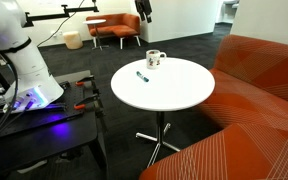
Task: Move the mug across the table then put the marker in it
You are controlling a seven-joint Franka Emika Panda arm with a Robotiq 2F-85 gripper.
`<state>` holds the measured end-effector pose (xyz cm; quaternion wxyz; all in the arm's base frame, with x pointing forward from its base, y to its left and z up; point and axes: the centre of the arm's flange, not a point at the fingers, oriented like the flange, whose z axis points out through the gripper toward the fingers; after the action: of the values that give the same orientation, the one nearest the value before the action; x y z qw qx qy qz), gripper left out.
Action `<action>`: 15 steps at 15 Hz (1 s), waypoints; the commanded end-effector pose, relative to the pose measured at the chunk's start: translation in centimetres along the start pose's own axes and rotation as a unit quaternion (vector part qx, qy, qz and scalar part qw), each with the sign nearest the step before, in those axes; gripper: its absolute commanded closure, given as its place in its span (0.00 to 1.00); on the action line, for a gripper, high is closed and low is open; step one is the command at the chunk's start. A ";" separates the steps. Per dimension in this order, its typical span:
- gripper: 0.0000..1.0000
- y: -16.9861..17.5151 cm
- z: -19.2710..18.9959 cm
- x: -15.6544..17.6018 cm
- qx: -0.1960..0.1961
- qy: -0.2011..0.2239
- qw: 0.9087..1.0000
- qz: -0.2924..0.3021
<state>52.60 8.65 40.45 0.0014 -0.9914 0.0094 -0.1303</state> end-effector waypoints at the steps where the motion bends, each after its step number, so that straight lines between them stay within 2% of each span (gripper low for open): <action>1: 0.00 -0.9 3.0 2.8 -0.003 -0.012 1.000 0.006; 11: 0.00 -1.9 10.1 5.2 -0.012 -0.058 0.998 -0.017; 13: 0.00 -1.7 10.7 5.0 -0.007 -0.073 0.997 -0.032; 15: 0.00 -1.7 10.8 3.9 -0.003 -0.065 0.998 -0.020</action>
<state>59.22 10.24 30.96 -0.0036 -0.9978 -0.0104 -0.0654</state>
